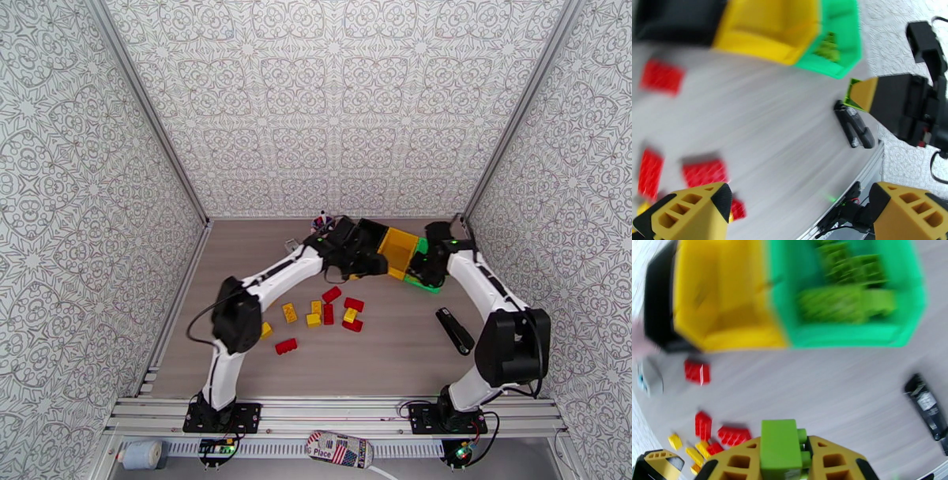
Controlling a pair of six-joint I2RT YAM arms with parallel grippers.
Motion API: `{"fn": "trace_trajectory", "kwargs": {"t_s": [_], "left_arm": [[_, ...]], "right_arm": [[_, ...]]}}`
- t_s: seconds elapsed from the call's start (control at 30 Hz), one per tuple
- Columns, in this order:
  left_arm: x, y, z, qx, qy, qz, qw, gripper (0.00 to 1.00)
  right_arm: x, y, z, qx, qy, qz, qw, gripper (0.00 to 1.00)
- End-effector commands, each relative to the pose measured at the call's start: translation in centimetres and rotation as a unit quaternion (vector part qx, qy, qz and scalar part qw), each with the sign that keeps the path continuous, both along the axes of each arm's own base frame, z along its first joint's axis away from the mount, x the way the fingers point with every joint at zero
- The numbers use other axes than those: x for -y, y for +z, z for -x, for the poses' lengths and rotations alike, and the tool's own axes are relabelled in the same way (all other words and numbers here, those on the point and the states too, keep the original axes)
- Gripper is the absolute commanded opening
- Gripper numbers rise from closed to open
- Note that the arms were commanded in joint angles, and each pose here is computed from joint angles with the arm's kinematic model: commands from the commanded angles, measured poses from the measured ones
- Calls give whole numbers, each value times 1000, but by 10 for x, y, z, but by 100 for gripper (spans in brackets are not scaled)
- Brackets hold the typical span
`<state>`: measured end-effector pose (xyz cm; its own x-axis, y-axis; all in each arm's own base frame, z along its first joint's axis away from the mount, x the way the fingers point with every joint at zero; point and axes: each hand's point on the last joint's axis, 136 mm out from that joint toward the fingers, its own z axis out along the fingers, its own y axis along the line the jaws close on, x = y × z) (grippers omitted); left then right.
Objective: Sort the legos into containers by color
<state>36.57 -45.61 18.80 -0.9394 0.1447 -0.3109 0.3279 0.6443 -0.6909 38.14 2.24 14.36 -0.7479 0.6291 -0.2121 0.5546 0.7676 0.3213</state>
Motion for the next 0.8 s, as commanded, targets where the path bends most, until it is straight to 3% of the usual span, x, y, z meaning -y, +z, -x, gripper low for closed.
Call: {"fn": "trace_trajectory", "kwargs": {"t_s": [0.0,0.17,0.43,0.77], "left_arm": [[21,11,5,-4,-46,17,999,98],[29,16,-5,1,-46,29,999,97],[-2,19,-14,19,-15,2,1000,98],[-59,26,-9,68,61,-67,994,97]], "right_arm": [[27,10,-21,11,-22,12,1000,23],[56,11,-52,4,-44,29,999,27],[77,8,-82,-10,-48,46,998,51],[57,25,-71,19,-13,30,999,67]]}}
